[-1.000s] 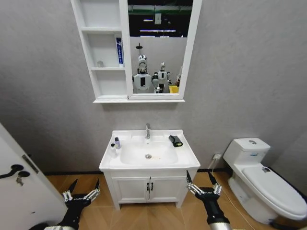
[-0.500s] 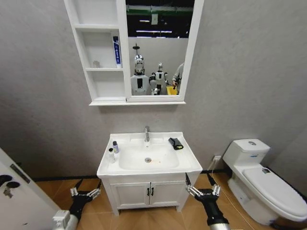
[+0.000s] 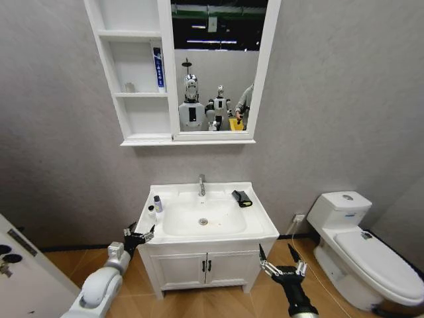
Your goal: Move facial cleanser and shampoo from washbasin to cabinet, then wipe washbasin with towel.
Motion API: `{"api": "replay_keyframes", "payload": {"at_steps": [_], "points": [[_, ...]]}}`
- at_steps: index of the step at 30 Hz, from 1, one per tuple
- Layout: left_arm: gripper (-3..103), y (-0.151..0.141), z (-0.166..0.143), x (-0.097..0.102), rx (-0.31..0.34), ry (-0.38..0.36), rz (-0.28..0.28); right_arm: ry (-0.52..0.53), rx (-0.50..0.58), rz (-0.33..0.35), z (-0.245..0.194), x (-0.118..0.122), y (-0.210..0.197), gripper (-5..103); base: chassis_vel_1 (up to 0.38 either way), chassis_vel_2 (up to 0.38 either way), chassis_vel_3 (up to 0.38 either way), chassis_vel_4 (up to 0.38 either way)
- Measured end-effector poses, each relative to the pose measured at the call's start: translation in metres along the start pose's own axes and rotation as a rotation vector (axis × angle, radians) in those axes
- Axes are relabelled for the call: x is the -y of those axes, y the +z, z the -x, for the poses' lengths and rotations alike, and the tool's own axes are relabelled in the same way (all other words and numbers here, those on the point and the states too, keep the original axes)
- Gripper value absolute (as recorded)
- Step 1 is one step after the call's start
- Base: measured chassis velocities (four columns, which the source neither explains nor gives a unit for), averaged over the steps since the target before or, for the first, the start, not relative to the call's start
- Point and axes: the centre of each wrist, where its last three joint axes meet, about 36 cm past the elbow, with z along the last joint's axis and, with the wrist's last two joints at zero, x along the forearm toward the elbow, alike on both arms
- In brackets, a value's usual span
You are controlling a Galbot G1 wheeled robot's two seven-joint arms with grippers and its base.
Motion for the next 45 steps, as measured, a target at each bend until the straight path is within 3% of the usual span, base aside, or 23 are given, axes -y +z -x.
{"api": "replay_keyframes", "payload": {"at_steps": [6,18,26,39,45], "points": [[96,0.008,0.038,-0.003,-0.026,-0.041,-0.049,0.013,-0.031,-0.008,-0.007,0.000,0.005,100,0.000,0.000,0.000,0.000],[97,0.019,0.068,0.015,-0.031,-0.058,-0.094,0.017,-0.040,-0.023,-0.011,0.004,0.004,100,0.000,0.000,0.000,0.000],[84,0.028,0.093,0.026,-0.012,-0.084,-0.125,0.024,-0.044,-0.020,-0.013,0.003,0.005,100,0.000,0.000,0.000,0.000],[33,0.030,0.090,0.022,0.019,-0.103,-0.115,0.039,-0.035,-0.023,-0.014,0.001,0.004,100,0.000,0.000,0.000,0.000],[31,0.024,0.083,0.017,0.033,-0.104,-0.099,0.039,-0.033,-0.023,-0.015,0.001,0.002,100,0.000,0.000,0.000,0.000]]}}
